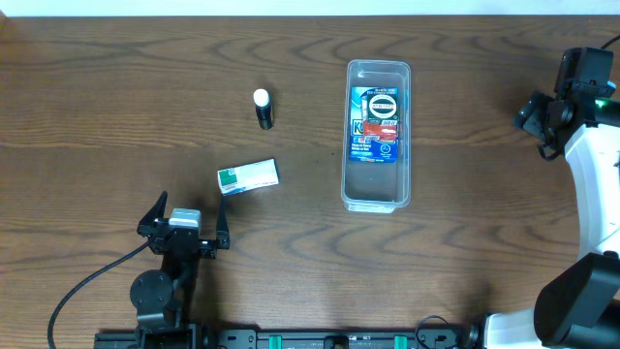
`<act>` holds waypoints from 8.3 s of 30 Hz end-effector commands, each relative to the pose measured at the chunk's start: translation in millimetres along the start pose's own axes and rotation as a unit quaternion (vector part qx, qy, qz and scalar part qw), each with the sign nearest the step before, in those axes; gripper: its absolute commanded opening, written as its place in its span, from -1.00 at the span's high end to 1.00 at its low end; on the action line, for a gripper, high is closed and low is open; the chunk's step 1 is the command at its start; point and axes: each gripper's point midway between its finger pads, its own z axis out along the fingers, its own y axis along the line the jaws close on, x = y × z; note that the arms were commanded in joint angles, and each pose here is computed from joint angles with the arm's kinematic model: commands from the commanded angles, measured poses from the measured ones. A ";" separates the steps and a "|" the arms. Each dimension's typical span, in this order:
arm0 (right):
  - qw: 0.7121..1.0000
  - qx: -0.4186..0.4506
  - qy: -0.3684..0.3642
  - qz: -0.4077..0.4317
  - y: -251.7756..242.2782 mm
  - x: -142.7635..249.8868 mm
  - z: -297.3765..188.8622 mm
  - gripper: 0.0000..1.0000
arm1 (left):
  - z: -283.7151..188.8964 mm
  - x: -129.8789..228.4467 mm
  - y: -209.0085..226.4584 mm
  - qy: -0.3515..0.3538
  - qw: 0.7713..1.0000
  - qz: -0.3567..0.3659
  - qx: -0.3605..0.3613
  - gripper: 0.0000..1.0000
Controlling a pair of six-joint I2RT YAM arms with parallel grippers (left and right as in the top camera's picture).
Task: Pack container
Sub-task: 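Withdraw the right gripper to the right side, then move the left gripper to the white-and-green Panadol box, then lower the left gripper onto the Panadol box and grasp it, then lift the Panadol box with the left gripper over the container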
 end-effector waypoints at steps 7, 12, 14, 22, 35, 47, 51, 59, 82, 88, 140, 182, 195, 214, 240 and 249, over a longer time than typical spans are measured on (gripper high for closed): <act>1.000 0.011 0.002 0.007 -4.2 1.5 3.4 -0.98 | -0.6 6.3 -28.8 0.003 0.996 -0.041 0.083 -0.96; 1.000 0.011 0.002 0.007 -4.2 1.5 3.4 -0.98 | -23.9 -26.0 -83.9 -0.044 0.962 -0.074 0.260 -0.96; 1.000 0.011 0.002 0.007 -4.2 1.5 3.4 -0.98 | -27.1 -40.6 -83.5 -0.057 0.957 -0.101 0.265 -0.96; 1.000 0.011 0.002 0.007 -4.2 1.5 3.4 -0.98 | -35.6 -87.9 -81.2 0.010 0.946 -0.168 0.277 -0.96; 1.000 0.008 0.003 0.007 -3.1 2.0 3.5 -0.98 | 5.9 -116.2 -81.3 0.268 0.887 -0.163 0.340 -0.96; 1.000 0.008 0.003 0.007 -3.1 2.0 3.5 -0.98 | 31.2 -42.4 -42.4 0.485 0.837 -0.121 0.221 -0.96; 1.000 0.008 0.003 0.007 -3.1 2.0 3.5 -0.99 | 35.2 -26.3 -31.2 0.526 0.823 -0.152 0.149 -0.96; 1.000 0.008 0.003 0.007 -3.1 2.0 3.5 -0.98 | 39.3 -28.1 -46.9 0.544 0.778 -0.294 0.114 -0.96; 1.000 0.008 0.003 0.007 -3.1 2.0 3.5 -0.98 | 24.7 -14.4 -42.5 0.514 0.469 -0.662 -0.279 -0.96; 1.000 0.008 0.003 0.007 -3.1 2.0 3.5 -0.98 | 38.3 -2.9 -29.0 0.409 0.430 -0.698 -0.400 -0.96; 1.000 0.008 0.003 0.007 -3.1 2.0 3.5 -0.99 | 94.4 152.1 -79.7 0.485 0.369 -0.617 -0.498 -0.96; 1.000 0.008 0.003 0.007 -3.1 2.0 3.5 -0.98 | 93.0 152.8 -79.7 0.500 0.384 -0.605 -0.487 -0.23; 1.000 0.008 0.003 0.007 -3.1 2.0 3.5 -0.99 | 92.9 152.3 -81.0 0.509 0.391 -0.600 -0.478 -0.01; 1.000 0.008 0.003 0.007 -3.1 2.0 3.5 -0.98 | 110.8 86.7 -73.5 0.500 0.492 -0.611 -0.366 0.05; 1.000 0.008 0.003 0.007 -3.1 2.0 3.5 -0.98 | 111.9 -124.4 -244.0 0.333 0.848 -0.378 0.167 0.04; 1.000 0.008 0.003 0.007 -3.1 2.0 3.5 -0.98 | 115.3 -96.7 -280.7 0.325 0.886 -0.279 0.177 0.02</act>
